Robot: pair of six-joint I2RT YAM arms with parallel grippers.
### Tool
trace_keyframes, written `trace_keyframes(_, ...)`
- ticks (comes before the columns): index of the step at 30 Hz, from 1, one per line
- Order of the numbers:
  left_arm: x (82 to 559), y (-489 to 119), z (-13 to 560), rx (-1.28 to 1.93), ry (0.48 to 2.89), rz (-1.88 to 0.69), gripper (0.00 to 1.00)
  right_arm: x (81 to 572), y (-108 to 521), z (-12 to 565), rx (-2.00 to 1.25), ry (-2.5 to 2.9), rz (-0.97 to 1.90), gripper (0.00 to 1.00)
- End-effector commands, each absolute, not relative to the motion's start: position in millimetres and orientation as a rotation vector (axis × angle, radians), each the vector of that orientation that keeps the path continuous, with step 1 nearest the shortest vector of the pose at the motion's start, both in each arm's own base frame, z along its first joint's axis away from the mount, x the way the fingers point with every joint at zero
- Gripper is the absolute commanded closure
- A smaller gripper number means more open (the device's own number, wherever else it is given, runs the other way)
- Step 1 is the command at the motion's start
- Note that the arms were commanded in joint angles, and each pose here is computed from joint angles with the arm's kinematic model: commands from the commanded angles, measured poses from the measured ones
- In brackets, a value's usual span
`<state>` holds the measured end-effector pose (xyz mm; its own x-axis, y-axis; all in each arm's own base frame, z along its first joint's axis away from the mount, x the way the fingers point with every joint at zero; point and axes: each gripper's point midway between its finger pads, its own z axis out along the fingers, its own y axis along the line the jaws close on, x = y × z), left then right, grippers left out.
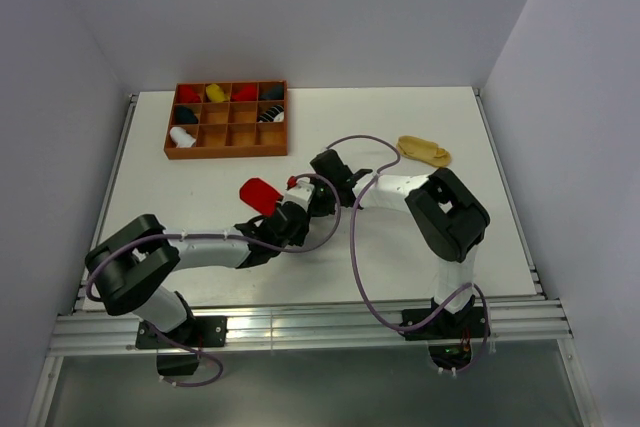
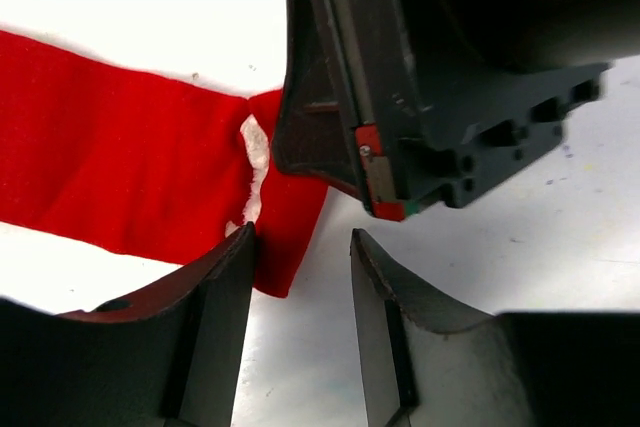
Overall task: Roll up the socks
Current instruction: Roll the sock at the center of the board.
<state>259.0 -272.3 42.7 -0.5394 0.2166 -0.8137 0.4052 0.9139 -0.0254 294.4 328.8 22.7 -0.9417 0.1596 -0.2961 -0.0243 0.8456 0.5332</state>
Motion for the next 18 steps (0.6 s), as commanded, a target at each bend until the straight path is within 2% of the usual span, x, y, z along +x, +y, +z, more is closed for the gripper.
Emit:
trace_keyframes(1,268,-278,49,0.425,2.139,-0.24,0.54,299,331,21,0.114,2.699,0.782,1.0)
trace_keyframes(6,265,-271,39,0.401,2.184,-0.2,0.58,299,329,21,0.135,2.699,0.795,1.0)
trace_keyframes(9,263,-263,31,0.387,2.215,-0.158,0.66,301,328,23,0.148,2.691,0.807,1.0)
trace_keyframes(11,260,-259,24,0.389,2.239,-0.129,0.8,301,329,24,0.147,2.689,0.816,1.0)
trace_keyframes(12,261,-257,23,0.375,2.245,-0.116,0.98,301,329,25,0.152,2.688,0.821,1.0)
trace_keyframes(17,261,-256,23,0.361,2.259,-0.126,0.99,302,333,32,0.161,2.661,0.871,0.99)
trace_keyframes(18,261,-254,23,0.345,2.265,-0.138,1.0,299,331,31,0.181,2.662,0.878,0.91)
